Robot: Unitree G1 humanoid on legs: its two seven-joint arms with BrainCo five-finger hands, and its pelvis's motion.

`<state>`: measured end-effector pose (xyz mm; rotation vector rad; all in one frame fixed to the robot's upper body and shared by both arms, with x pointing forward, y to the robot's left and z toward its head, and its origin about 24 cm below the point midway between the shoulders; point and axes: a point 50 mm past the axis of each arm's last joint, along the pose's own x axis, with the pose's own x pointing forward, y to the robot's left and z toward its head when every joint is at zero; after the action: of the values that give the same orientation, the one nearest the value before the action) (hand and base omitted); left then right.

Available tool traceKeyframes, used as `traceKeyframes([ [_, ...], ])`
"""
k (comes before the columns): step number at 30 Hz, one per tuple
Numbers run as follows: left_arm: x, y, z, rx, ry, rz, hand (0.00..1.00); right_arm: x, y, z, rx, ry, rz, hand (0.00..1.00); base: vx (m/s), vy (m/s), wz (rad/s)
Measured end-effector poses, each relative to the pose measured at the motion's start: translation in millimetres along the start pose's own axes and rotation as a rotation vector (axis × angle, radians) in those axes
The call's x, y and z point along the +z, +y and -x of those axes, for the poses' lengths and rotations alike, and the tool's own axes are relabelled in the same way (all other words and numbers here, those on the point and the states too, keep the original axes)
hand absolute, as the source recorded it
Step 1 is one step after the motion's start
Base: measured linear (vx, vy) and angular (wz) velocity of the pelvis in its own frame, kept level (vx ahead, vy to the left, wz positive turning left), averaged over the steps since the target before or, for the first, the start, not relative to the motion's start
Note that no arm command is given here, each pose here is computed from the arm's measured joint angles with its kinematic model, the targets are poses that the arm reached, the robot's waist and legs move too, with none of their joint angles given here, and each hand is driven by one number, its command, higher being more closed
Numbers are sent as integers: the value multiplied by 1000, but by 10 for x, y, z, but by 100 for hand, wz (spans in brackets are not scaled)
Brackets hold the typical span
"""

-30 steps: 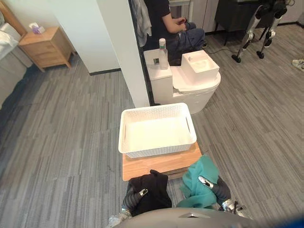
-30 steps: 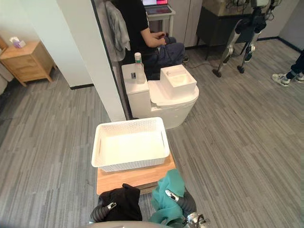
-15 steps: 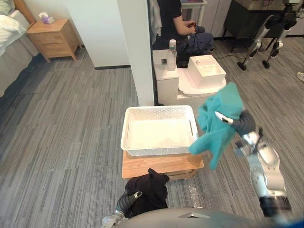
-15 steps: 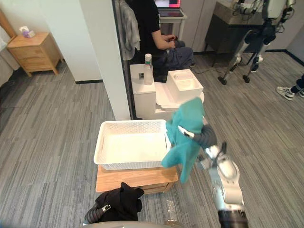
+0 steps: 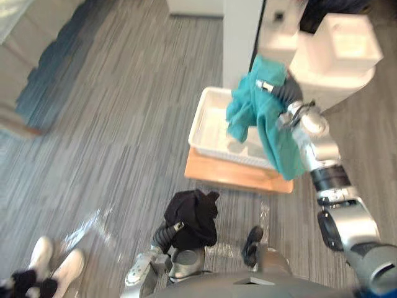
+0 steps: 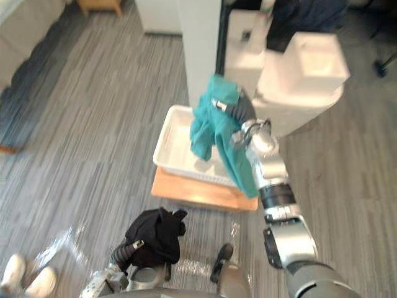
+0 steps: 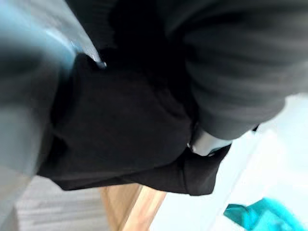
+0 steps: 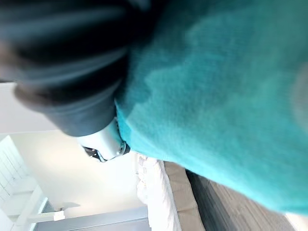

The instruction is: Tidy the bed and pick cloth on bed and put in laundry

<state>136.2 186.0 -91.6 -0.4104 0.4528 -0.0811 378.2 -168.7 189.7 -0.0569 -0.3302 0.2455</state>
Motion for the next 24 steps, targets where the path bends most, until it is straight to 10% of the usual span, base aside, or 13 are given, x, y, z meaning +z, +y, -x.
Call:
traceKeyframes([
  [9, 270, -120, -151, -58, -108, -24, 100, 169, -432, -55, -160, -33, 24, 100, -84, 8, 19],
  [10, 285, -136, -170, -63, -115, -20, 100, 141, -512, -28, -199, -24, 18, 0, -31, 10, 14],
  [24, 698, -308, -453, -91, -315, 1, 100, -300, -343, 126, -217, 111, 285, 0, -1, -24, 9],
])
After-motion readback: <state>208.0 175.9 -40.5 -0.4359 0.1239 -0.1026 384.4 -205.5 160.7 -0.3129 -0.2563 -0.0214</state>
